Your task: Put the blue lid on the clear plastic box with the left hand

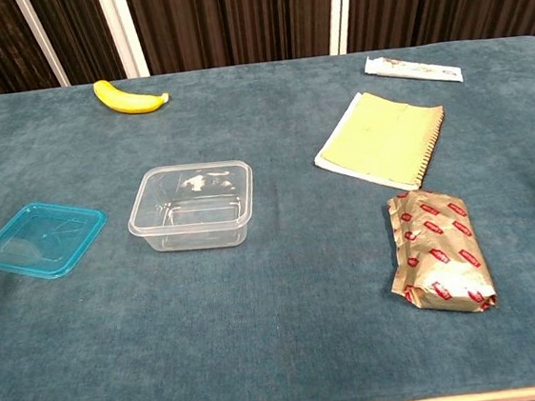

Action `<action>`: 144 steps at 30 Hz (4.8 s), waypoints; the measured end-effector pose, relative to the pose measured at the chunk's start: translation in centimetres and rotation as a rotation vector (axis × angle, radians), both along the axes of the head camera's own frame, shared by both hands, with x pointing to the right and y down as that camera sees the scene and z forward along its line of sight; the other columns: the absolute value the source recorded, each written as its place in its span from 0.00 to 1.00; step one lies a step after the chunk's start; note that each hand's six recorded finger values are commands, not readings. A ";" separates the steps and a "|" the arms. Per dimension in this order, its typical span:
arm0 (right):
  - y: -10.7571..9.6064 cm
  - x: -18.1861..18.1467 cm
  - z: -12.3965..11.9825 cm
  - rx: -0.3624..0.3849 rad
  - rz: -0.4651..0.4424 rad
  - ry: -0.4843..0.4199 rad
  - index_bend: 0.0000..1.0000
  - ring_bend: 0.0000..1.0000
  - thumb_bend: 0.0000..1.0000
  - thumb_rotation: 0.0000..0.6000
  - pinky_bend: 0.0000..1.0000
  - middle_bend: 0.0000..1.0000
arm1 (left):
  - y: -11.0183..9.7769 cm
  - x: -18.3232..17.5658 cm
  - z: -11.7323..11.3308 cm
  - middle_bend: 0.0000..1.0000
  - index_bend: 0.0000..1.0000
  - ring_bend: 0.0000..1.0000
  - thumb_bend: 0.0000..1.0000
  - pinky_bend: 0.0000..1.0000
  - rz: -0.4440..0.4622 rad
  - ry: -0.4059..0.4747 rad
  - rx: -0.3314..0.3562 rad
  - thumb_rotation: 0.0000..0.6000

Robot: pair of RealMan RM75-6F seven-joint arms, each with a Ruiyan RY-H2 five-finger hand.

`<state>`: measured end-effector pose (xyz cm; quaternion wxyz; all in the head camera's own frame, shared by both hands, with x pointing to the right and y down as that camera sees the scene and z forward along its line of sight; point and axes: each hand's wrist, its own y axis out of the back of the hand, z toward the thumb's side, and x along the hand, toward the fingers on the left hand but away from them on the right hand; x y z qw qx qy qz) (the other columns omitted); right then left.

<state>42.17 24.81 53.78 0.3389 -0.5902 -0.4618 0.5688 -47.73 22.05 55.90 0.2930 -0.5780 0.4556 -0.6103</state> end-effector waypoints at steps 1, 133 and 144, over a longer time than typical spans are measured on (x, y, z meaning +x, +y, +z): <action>0.0 0.0 0.0 0.000 0.000 0.000 0.04 0.00 0.27 1.00 0.00 0.00 | 0.0 0.0 0.1 0.07 0.18 0.00 0.27 0.01 0.001 -0.002 -0.004 1.00; 0.2 2.3 0.5 -0.040 0.166 0.017 0.04 0.00 0.27 1.00 0.00 0.00 | -7.0 10.0 18.7 0.28 0.12 0.00 0.14 0.00 0.662 -0.068 -0.445 1.00; 0.1 2.2 0.5 -0.040 0.174 0.018 0.04 0.00 0.27 1.00 0.00 0.00 | -8.0 9.3 17.3 0.33 0.13 0.00 0.29 0.00 0.613 -0.042 -0.416 1.00</action>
